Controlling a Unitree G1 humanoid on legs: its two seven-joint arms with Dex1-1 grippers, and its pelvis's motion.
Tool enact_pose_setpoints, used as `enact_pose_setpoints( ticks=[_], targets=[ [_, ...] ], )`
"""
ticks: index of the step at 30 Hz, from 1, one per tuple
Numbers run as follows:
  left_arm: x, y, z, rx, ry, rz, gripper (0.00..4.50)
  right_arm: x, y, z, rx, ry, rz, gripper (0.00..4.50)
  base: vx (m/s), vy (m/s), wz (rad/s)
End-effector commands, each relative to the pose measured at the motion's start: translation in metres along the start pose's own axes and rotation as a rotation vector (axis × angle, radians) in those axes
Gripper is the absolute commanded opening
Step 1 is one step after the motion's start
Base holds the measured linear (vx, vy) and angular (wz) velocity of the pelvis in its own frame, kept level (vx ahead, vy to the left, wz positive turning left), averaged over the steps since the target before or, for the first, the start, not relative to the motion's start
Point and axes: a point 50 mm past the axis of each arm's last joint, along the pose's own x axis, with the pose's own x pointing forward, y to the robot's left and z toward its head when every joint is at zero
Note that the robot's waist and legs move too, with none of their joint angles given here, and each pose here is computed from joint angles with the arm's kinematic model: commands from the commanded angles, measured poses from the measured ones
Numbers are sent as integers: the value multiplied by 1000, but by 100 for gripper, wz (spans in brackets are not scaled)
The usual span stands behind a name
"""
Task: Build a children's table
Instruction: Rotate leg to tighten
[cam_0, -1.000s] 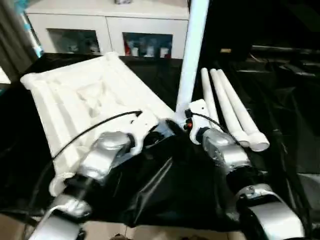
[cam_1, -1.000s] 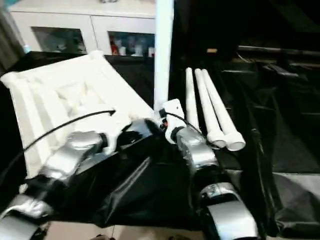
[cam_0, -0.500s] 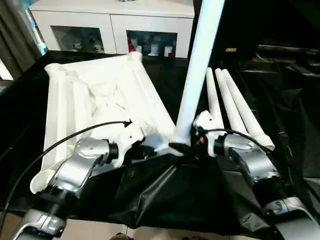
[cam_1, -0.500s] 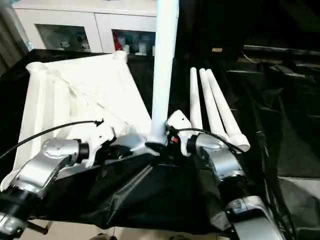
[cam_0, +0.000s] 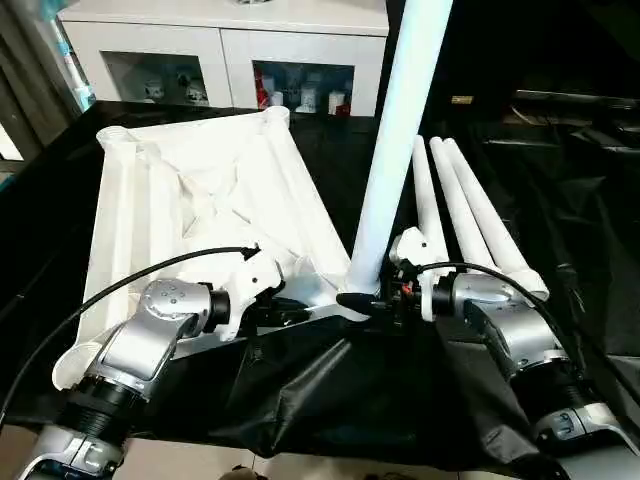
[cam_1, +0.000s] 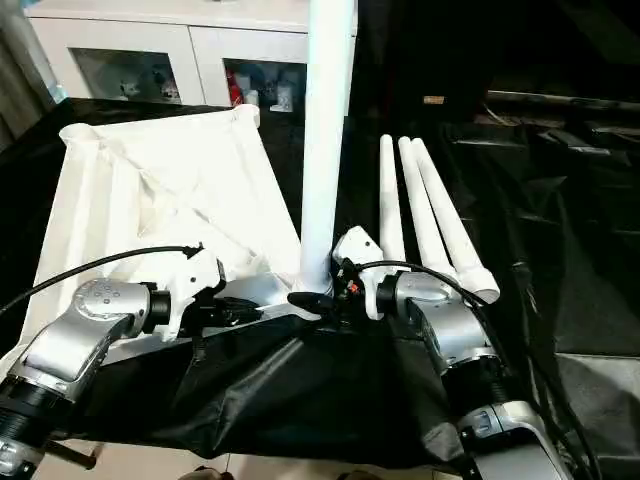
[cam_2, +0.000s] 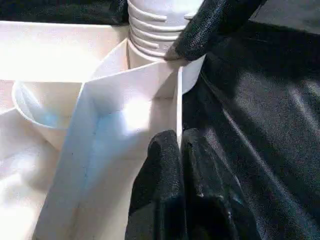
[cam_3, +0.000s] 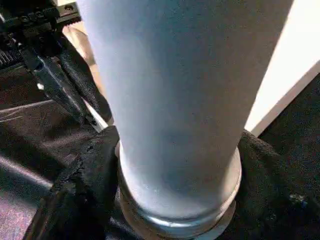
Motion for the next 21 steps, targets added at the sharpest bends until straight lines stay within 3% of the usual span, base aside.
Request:
enact_pose_setpoints(
  ticks=[1, 5, 7, 8, 10, 15, 17, 21],
  targets=[
    [6, 0, 0, -33, -25, 21, 0, 2, -5, -5, 33, 1, -114, 285, 0, 0, 0],
    [16, 8, 2, -54, -16, 113, 0, 11, -14, -14, 100, 21, -302, 280, 0, 0, 0],
    [28, 17, 9, -73, -16, 207, 0, 21, -19, -21, 188, 30, -455, 278, 0, 0, 0],
    [42, 24, 19, -92, -21, 295, 0, 34, -19, -24, 282, 42, -577, 278, 0, 0, 0],
    [48, 27, 24, -101, -26, 330, 0, 40, -18, -24, 312, 49, -613, 278, 0, 0, 0],
    [68, 27, 41, -102, -60, 361, 0, 67, -4, -17, 306, 55, -592, 278, 0, 0, 0],
    [73, 22, 45, -77, -78, 316, 0, 77, 2, -8, 293, 17, -518, 347, 0, 0, 0],
    [70, 17, 42, -57, -91, 258, 0, 76, -2, 0, 241, -2, -486, 369, 0, 0, 0]
  ],
)
